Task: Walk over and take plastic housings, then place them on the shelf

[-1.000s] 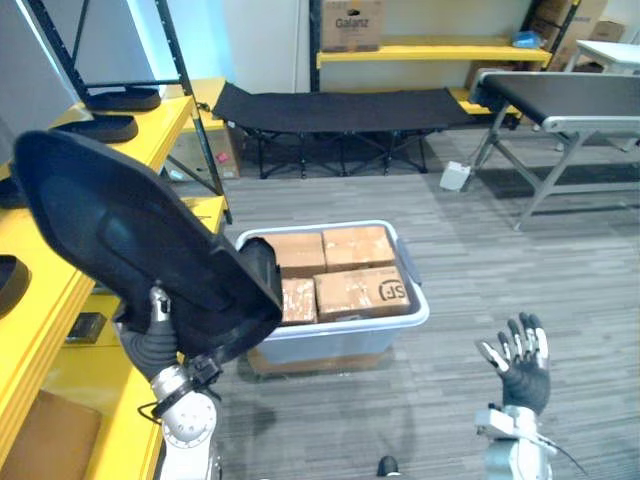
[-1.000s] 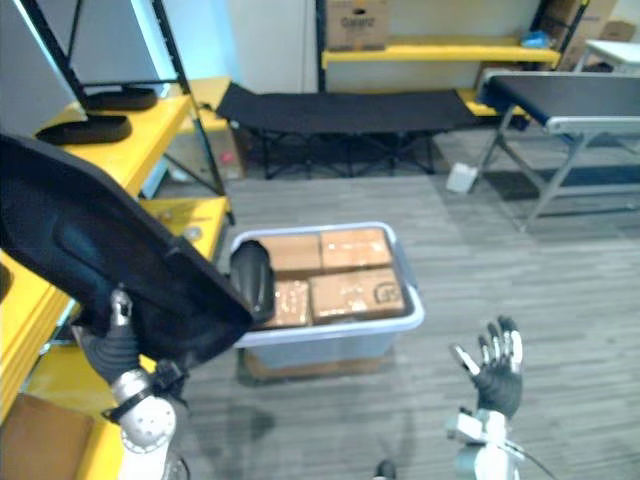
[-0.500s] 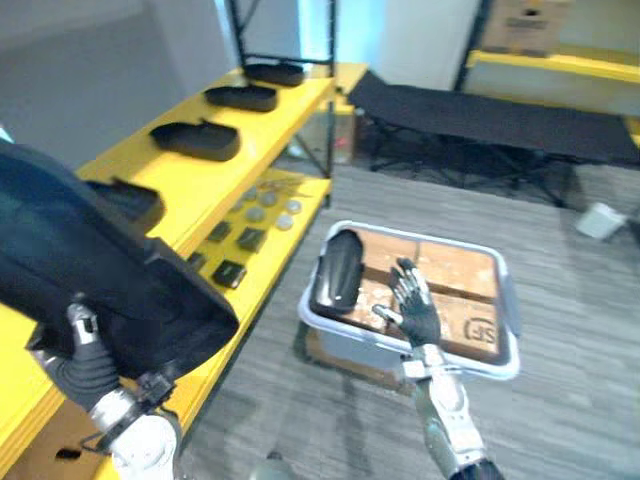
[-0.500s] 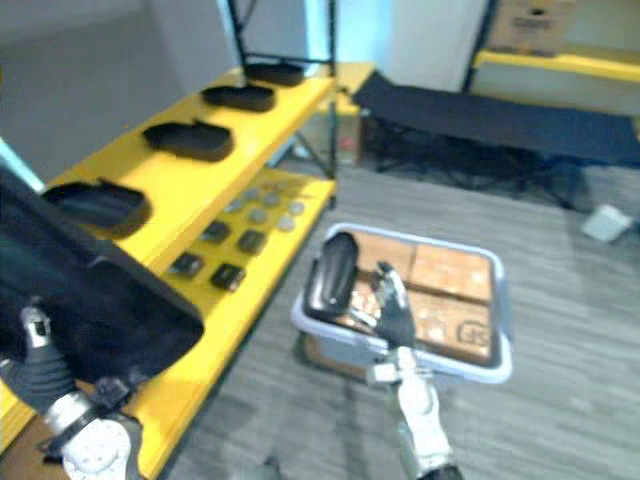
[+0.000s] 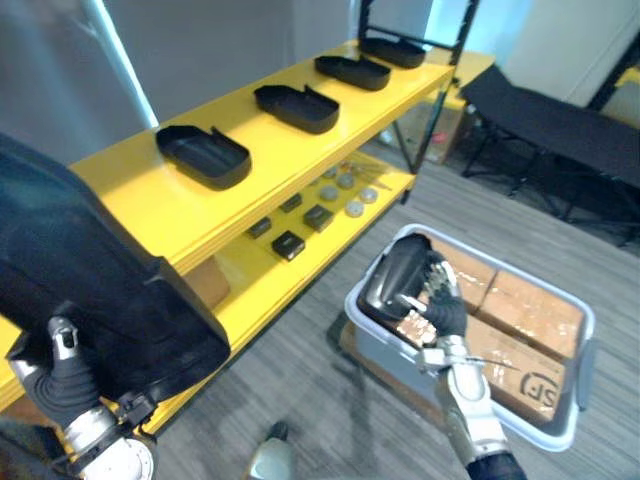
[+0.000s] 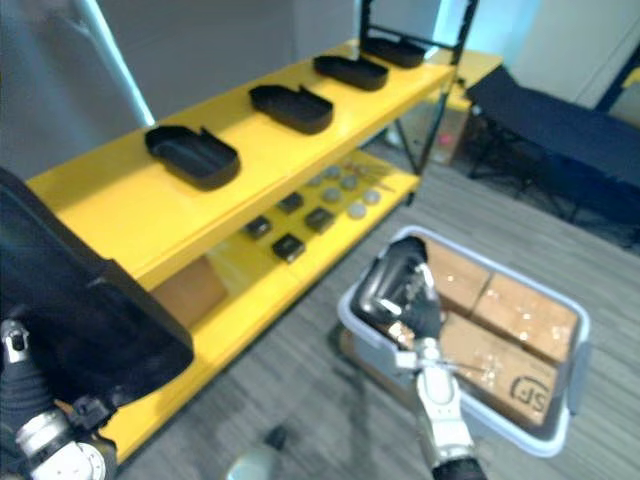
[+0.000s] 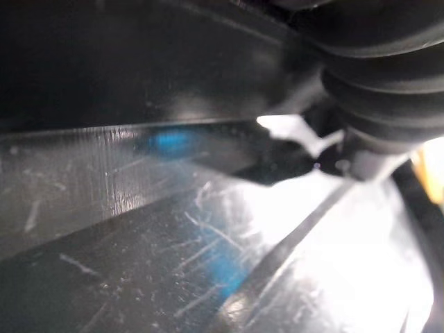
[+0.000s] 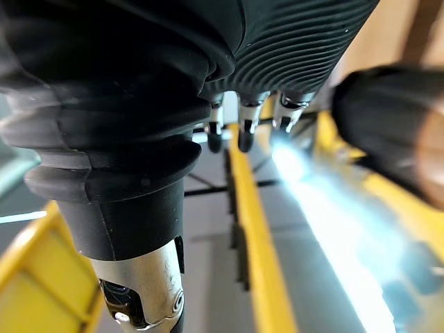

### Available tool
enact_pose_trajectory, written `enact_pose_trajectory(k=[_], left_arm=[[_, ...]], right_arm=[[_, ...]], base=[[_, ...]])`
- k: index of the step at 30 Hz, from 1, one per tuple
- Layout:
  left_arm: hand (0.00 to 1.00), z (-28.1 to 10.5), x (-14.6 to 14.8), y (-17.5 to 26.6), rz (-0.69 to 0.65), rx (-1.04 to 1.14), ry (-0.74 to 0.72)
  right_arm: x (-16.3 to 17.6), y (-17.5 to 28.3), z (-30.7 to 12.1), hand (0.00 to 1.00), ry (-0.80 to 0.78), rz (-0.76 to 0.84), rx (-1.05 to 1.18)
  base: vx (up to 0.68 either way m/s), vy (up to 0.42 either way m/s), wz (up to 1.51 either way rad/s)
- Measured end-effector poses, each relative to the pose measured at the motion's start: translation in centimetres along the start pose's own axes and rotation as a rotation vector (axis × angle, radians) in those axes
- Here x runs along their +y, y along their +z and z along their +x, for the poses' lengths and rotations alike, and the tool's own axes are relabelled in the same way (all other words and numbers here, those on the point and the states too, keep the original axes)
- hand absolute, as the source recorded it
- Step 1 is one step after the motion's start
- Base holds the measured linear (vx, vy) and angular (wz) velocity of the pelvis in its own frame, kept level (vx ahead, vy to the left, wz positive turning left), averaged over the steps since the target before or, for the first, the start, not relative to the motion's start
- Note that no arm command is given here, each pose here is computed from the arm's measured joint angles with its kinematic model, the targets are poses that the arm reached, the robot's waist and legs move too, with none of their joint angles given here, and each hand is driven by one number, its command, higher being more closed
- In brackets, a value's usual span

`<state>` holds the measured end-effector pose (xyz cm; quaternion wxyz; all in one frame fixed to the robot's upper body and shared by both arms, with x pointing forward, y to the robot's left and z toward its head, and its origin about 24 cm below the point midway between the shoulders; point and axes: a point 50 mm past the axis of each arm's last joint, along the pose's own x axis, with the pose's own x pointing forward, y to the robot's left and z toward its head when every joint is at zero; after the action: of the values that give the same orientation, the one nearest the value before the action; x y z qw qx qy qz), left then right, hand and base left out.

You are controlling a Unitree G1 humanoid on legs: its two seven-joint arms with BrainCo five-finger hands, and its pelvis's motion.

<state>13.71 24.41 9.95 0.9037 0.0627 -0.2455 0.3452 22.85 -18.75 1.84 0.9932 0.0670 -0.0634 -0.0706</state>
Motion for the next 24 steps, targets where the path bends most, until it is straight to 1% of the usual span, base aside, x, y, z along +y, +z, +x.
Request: enact_pose_trajectory(k=[2, 5, 9, 13, 15, 19, 21, 24], left_arm=[[1.0, -0.7, -0.3, 0.0, -0.012, 0.015, -0.033], [1.0, -0.8, -0.2, -0.1, -0.011, 0.024, -0.028], [1.0, -0.8, 0.0, -0.2, -0.03, 0.03, 0.013], [1.0, -0.3, -0.4, -0.3, -0.04, 0.019, 0.025], [1.0, 0.3, -0.5, -0.1, -0.014, -0.017, -0.013], [1.0, 1.7, -1.3, 0.2, 0.042, -0.086, -0.076], [1.0, 2.3, -1.3, 0.4, 0.051, -0.106, -0.072], [1.0, 3.5, -2.1, 0.8, 0.013, -0.142, -0.057]], right_arm=[[-0.5, 0.3, -0.7, 0.0, -0.017, 0.001, -0.014], [-0.2, 0.8, -0.7, 0.0, 0.019, 0.008, -0.055], [1.2, 2.2, 1.1, 0.0, 0.085, 0.047, -0.128], [2.0, 2.1, 1.4, 0.0, 0.063, 0.076, -0.129], [1.8, 1.5, 0.8, 0.0, 0.017, 0.09, -0.101], [2.2, 0.9, 0.4, 0.0, 0.017, 0.107, -0.076], [2.5, 1.6, 0.9, 0.0, 0.045, 0.096, -0.11], [1.7, 5.0, 1.9, 0.0, 0.065, 0.084, -0.266]], base=[[-0.07, 0.016, 0.34], [-0.08, 0.066, 0.02], [-0.12, 0.082, -0.22], [-0.03, 0.146, 0.09], [0.16, 0.186, 0.35], [0.27, 0.229, 0.53], [0.27, 0.066, 0.25], [0.32, 0.01, 0.66]])
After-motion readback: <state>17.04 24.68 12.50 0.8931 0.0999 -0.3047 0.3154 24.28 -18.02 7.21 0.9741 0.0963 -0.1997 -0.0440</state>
